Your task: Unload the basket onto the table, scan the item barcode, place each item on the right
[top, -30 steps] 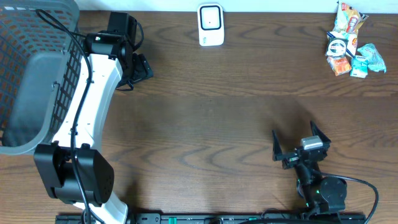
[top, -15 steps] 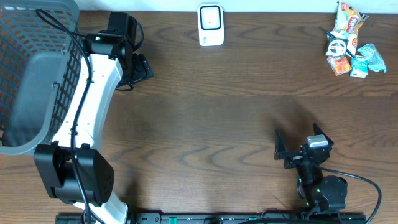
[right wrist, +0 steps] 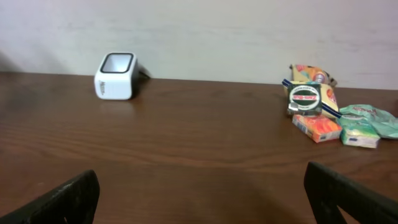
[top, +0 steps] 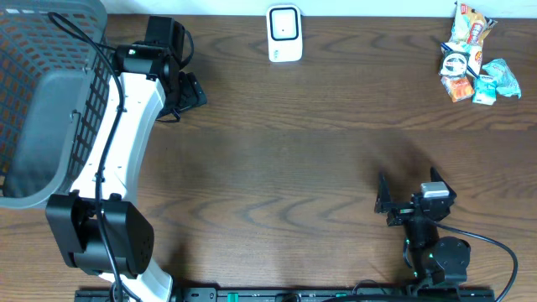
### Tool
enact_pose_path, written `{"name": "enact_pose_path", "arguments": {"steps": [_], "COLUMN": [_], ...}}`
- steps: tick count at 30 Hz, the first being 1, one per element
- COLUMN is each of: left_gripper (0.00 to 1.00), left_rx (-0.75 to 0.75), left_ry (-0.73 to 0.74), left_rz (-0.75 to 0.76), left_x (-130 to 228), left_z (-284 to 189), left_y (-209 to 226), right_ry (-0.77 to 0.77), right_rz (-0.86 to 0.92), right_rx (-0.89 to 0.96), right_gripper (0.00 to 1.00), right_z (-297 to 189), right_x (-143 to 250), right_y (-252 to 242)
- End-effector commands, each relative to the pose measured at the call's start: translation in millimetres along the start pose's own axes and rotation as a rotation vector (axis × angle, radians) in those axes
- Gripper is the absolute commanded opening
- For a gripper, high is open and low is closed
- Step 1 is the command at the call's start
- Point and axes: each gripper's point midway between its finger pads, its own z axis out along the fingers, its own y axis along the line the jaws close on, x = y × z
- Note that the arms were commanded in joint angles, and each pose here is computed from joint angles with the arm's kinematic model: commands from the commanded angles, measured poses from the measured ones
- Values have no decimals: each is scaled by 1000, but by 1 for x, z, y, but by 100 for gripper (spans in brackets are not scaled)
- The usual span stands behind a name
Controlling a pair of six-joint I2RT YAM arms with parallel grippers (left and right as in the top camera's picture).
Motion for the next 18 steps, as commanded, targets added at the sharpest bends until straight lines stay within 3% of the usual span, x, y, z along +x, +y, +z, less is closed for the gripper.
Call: {"name": "enact_pose_path", "arguments": {"steps": [1,18], "left_gripper": [98,98], "left_rx": [-9,-9], "left_ry": [-11,-11], "left_rz": [13,13], "left_x": [-2,-2], "left_z": [-2,-2], "left_y": [3,3], "right_ry": [3,1], "right_rz": [-5,64], "right_rx": [19,32], "right_gripper": [99,99], "right_z": [0,0], "right_x": [1,1], "right_y": [-4,-6]}}
